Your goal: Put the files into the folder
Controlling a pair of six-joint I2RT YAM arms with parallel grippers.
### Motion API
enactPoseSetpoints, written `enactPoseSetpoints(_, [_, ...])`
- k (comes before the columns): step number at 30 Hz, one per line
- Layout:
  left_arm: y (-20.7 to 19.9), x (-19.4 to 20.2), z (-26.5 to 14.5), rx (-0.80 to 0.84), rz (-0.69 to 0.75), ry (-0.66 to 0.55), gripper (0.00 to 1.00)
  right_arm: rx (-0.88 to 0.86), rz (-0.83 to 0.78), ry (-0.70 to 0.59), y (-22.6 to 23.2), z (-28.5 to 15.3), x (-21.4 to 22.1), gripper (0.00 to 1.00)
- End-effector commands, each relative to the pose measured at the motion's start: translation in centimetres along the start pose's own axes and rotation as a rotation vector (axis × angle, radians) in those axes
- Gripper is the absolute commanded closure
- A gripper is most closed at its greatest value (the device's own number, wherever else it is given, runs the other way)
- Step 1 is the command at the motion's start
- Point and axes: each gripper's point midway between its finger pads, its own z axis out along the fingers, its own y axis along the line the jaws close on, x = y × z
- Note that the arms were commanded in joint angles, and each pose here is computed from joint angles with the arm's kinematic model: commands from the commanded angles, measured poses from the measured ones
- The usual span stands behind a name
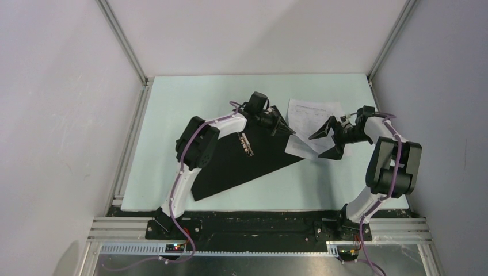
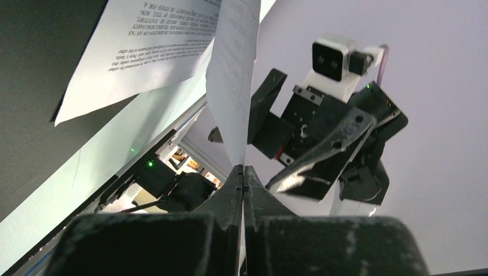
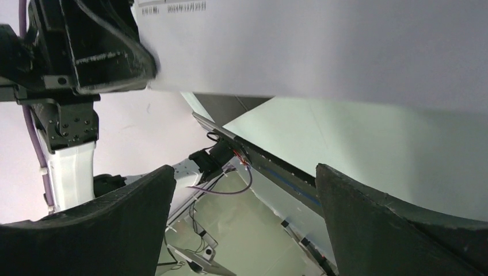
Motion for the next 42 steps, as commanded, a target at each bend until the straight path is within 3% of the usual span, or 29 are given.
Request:
enactPoseSetpoints(1, [-4.3,1.8,-1.6,0.062,0.051,-0.027,1.0,0.024,0.0,-0.051,0.9,-0.8,1.1,0.04])
enactPoseSetpoints(12, [-5.9,2.5,-2.0,0.095,0.065,-0.027,1.0,0.129,0.124,-0.112,-2.3,-0.1,2.4,0.01])
enactPoseSetpoints(20, [-4.8,3.9,-2.6,0.062,-0.04,0.015,1.0,0.013,0.151,-0.294,-0.5,0.5,-3.7,0.01])
enactPoseSetpoints(27, [-3.2,5.2,-3.4,0.033,-0.079,0.045,1.0,-0.046,0.176,-0.372,0.0,0.7,-7.1,0.02])
enactPoseSetpoints(33, [-1.1,5.5,-3.4,-0.004,-0.061,0.079,1.0,-0.082,0.153,-0.389,-0.5,0.3,-8.6,0.03])
enactPoseSetpoints(42, [0.7,5.4,-3.2,-0.033,-0.054,0.099,1.0,-0.209,0.054,-0.266,-0.2,2.1,-9.1,0.09])
